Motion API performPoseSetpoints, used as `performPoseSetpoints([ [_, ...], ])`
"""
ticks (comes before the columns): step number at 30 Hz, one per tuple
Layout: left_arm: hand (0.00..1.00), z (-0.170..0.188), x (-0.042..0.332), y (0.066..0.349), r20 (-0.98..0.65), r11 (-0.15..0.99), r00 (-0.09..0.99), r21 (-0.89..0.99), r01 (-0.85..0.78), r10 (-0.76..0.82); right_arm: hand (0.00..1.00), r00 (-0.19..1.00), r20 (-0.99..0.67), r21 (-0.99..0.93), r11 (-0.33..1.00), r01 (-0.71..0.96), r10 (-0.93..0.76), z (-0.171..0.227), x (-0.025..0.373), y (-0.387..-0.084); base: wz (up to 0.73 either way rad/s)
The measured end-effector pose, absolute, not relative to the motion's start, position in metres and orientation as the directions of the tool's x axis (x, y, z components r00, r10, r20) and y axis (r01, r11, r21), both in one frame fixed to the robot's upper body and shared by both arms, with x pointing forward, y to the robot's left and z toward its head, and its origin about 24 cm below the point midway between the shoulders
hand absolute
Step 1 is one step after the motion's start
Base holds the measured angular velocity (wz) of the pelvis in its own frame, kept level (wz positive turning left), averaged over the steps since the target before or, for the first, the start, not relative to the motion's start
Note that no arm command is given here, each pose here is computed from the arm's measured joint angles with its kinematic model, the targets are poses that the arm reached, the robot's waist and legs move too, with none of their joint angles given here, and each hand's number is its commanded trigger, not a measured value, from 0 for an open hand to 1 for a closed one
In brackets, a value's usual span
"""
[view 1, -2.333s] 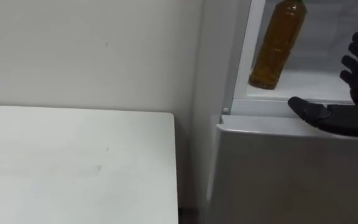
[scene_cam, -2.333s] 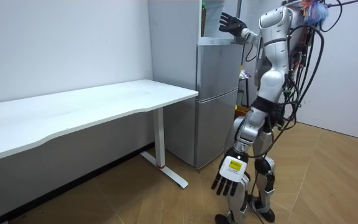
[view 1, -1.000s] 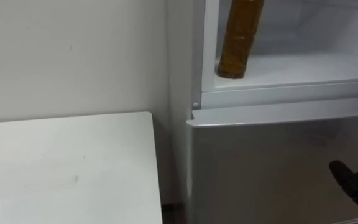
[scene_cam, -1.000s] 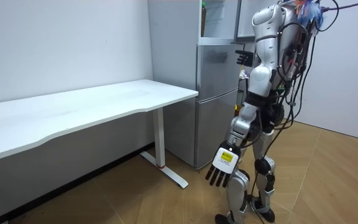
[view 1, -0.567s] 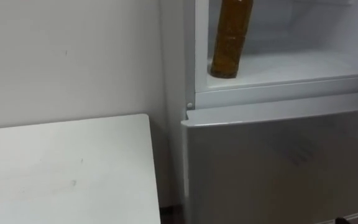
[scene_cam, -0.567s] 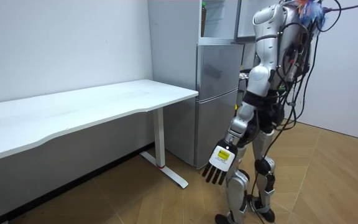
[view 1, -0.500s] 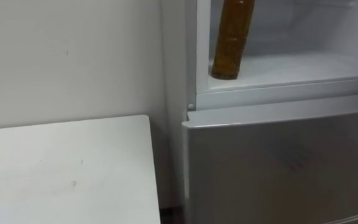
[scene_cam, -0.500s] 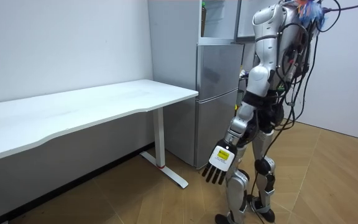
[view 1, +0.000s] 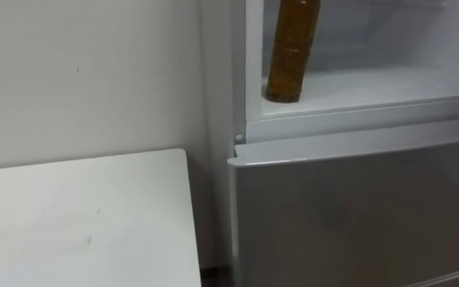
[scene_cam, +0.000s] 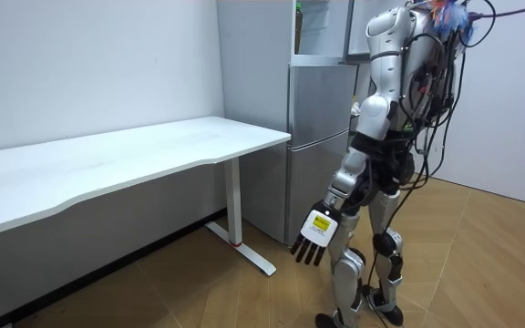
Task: Put the bottle in the upper fridge
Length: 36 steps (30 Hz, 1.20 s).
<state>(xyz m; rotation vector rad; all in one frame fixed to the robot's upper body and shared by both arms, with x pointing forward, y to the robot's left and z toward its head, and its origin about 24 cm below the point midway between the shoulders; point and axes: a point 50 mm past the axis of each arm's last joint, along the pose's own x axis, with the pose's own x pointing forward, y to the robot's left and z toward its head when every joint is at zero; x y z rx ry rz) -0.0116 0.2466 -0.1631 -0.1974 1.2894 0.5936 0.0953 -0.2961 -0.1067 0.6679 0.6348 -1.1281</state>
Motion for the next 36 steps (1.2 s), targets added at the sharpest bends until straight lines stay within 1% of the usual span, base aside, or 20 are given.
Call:
performPoseSetpoints([
  [6,0.0,-0.162,-0.014,0.25,-0.939,0.835,0.149,0.193,-0.516,0.309,0.0,0.246,-0.76,0.174,0.176,0.969,-0.602,-0.106,0.089,-0.304,0.01],
  [8,0.0,-0.161,-0.016,0.252,-0.938,0.831,0.144,0.199,-0.52,0.315,0.0,0.213,-0.764,0.165,0.135,0.977,-0.609,-0.108,0.084,-0.31,0.0],
  [10,0.0,-0.16,-0.019,0.256,-0.937,0.816,0.133,0.206,-0.54,0.324,0.0,0.155,-0.773,0.155,0.053,0.986,-0.615,-0.11,0.073,-0.319,0.0],
  [13,0.0,-0.159,-0.023,0.261,-0.935,0.8,0.117,0.216,-0.56,0.335,0.0,0.113,-0.777,0.153,-0.012,0.988,-0.619,-0.107,0.064,-0.33,0.0],
  [21,0.0,-0.155,-0.015,0.268,-0.925,0.797,0.147,0.212,-0.565,0.35,0.0,0.052,-0.732,0.173,-0.112,0.978,-0.68,-0.087,0.064,-0.364,0.0],
  [25,0.0,-0.155,-0.018,0.27,-0.929,0.788,0.127,0.216,-0.577,0.348,0.0,0.033,-0.712,0.202,-0.16,0.966,-0.701,-0.072,0.074,-0.379,0.0],
  [30,0.0,-0.154,-0.021,0.272,-0.927,0.786,0.121,0.225,-0.576,0.354,0.0,0.114,-0.647,0.298,-0.113,0.948,-0.754,-0.044,0.103,-0.391,-0.01],
  [32,0.0,-0.153,-0.02,0.272,-0.927,0.786,0.123,0.225,-0.576,0.355,0.0,0.126,-0.628,0.312,-0.1,0.945,-0.768,-0.037,0.106,-0.395,0.0],
  [36,0.0,-0.154,-0.022,0.272,-0.929,0.779,0.11,0.227,-0.584,0.354,0.0,0.187,-0.538,0.349,-0.015,0.937,-0.822,-0.012,0.123,-0.397,0.0],
])
